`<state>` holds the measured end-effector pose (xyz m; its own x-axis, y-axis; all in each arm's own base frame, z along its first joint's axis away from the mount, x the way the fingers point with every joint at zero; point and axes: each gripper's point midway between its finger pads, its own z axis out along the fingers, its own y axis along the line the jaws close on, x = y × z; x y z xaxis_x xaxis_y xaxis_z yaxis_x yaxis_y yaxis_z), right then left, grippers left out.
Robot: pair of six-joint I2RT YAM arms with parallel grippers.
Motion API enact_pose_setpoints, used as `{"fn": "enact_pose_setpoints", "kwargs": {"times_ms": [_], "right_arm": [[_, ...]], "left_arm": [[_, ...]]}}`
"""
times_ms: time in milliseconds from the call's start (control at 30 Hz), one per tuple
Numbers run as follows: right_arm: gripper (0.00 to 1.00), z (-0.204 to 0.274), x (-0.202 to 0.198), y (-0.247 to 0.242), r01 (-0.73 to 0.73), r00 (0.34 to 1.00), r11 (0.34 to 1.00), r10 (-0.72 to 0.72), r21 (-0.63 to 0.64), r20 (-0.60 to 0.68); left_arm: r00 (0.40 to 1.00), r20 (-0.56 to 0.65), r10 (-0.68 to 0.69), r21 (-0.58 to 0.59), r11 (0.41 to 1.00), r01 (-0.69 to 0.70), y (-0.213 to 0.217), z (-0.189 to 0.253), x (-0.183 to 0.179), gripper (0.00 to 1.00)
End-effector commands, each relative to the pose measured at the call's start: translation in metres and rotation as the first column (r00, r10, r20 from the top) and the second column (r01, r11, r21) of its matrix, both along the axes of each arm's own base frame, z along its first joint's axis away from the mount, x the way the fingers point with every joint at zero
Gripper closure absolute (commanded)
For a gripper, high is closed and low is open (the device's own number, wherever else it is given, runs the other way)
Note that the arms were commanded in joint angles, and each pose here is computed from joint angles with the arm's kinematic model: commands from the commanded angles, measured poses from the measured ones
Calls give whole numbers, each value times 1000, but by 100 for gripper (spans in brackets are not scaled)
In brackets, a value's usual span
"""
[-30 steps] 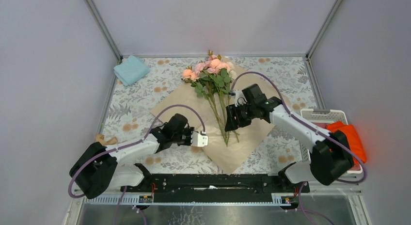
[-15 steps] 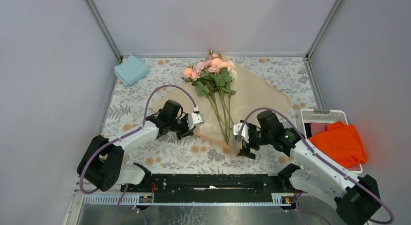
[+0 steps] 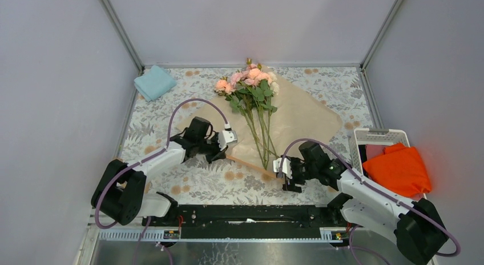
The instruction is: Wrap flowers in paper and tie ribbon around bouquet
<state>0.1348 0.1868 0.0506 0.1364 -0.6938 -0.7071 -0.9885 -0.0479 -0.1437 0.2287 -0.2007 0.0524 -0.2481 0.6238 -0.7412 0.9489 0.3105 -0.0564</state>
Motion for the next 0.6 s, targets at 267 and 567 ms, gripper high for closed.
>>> {"fn": "enact_pose_setpoints", "kwargs": {"times_ms": [267, 567], "right_arm": [[100, 48, 27, 44, -24, 1000, 990, 22, 136, 17], [100, 72, 30, 62, -161, 983, 982, 168, 96, -70]], "left_arm": [[997, -17, -75, 34, 997, 76, 7, 2, -10, 48], [934, 32, -355, -168, 920, 355, -49, 98, -33, 1]]}}
